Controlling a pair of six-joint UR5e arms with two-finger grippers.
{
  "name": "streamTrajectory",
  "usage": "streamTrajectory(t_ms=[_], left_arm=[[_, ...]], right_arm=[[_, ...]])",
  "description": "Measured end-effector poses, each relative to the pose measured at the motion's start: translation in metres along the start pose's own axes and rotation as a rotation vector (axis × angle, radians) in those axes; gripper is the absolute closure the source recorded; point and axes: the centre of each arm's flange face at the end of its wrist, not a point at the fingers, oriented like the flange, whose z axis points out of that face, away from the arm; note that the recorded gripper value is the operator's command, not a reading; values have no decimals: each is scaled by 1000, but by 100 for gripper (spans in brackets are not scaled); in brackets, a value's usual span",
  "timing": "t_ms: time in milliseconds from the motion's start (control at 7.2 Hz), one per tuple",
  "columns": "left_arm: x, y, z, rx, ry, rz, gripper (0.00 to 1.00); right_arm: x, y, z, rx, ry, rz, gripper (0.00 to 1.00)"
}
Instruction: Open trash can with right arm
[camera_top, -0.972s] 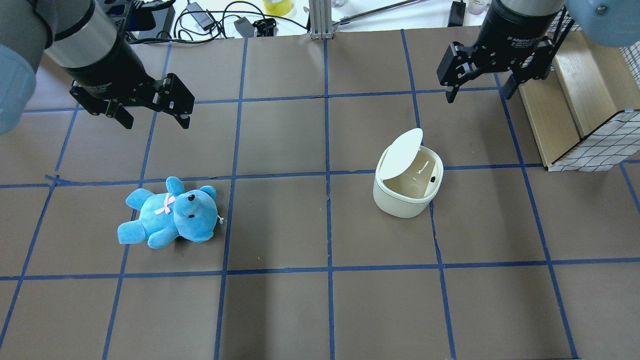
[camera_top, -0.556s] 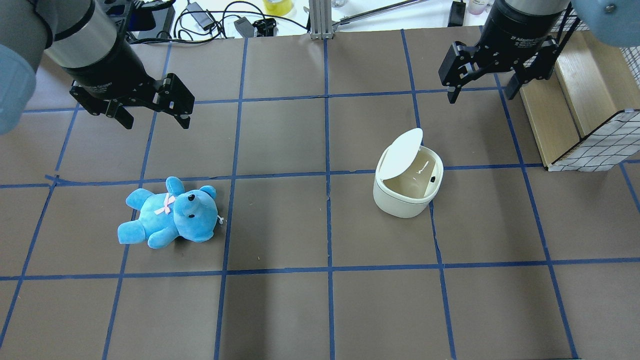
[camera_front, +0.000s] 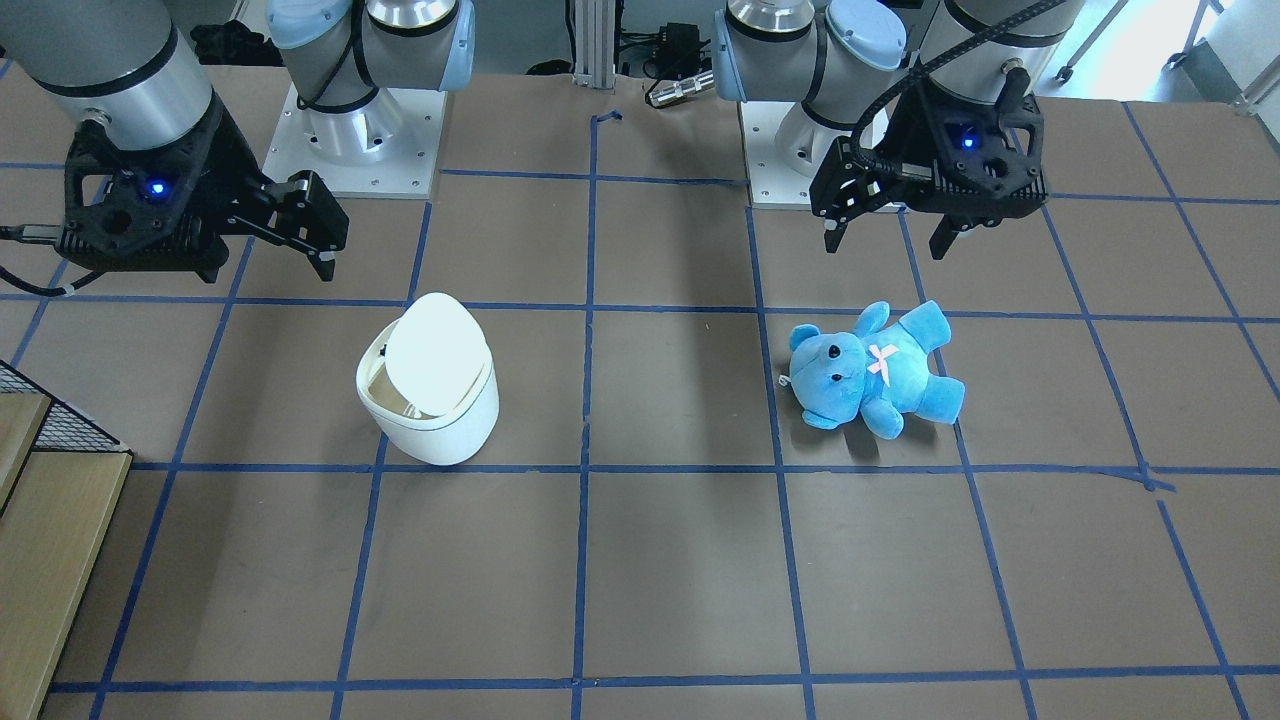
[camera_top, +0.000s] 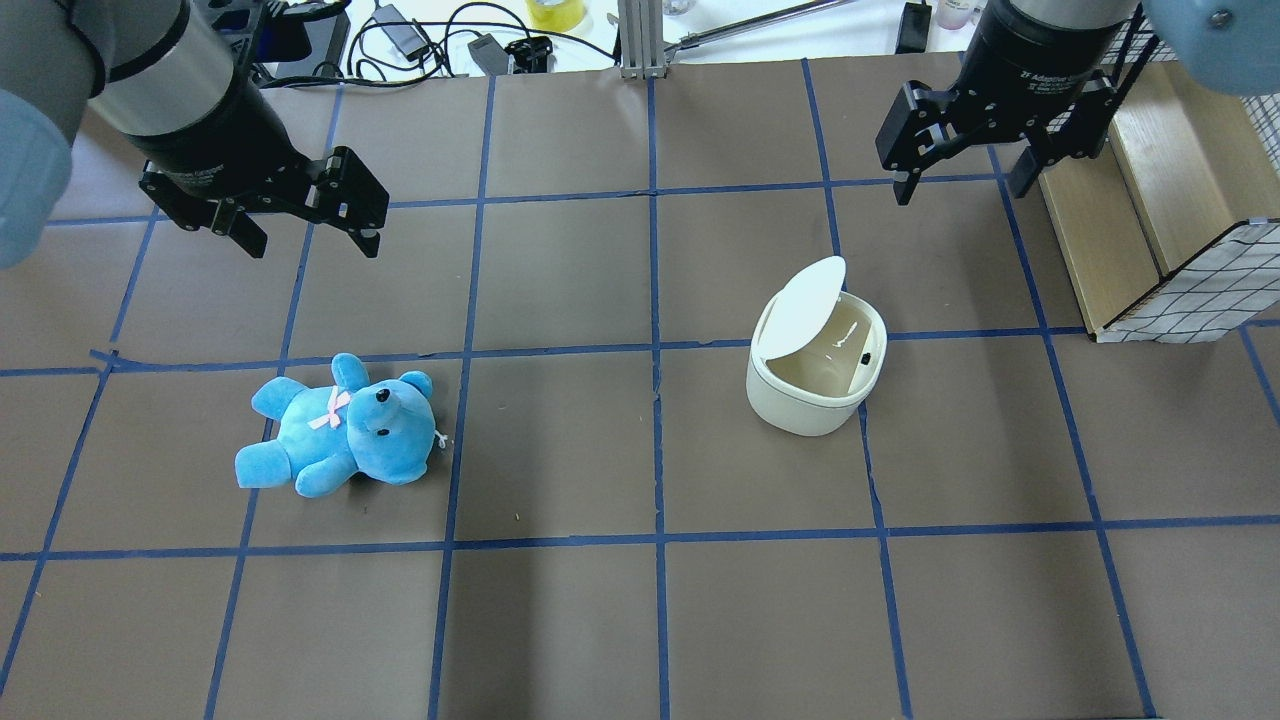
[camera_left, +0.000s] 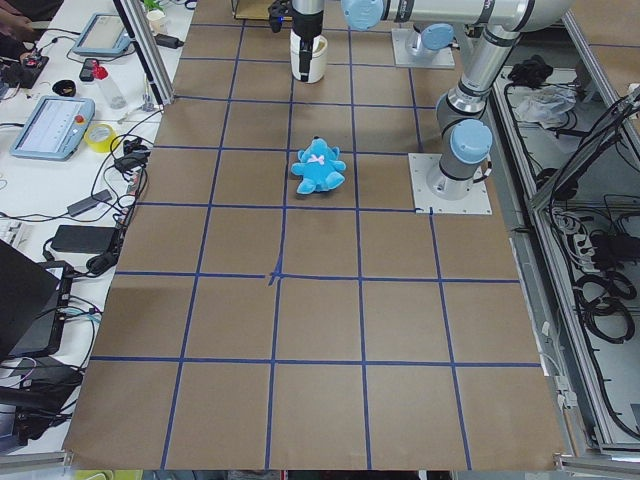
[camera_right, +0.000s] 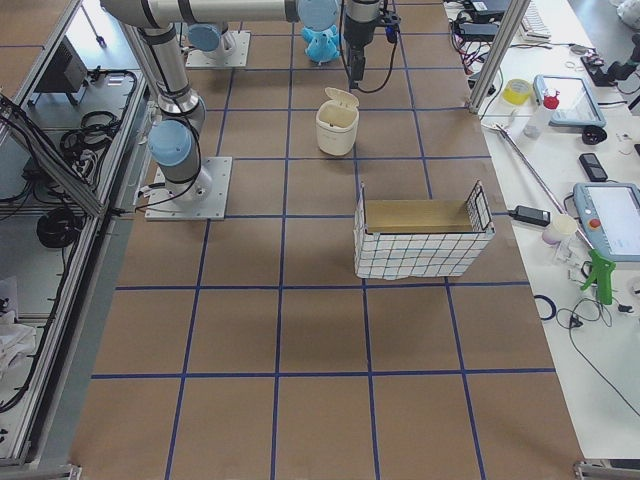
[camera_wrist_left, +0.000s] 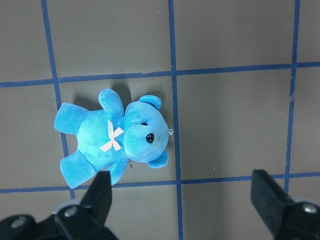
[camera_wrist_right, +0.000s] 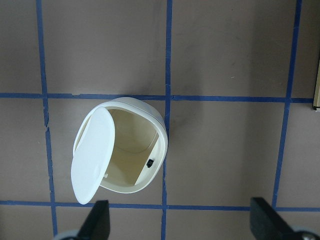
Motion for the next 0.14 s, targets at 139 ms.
streamTrajectory(t_ms=[139], left_arm=[[0, 0, 0, 0, 0, 0, 0]], right_arm=[[0, 0, 0, 4, -1, 2, 0]])
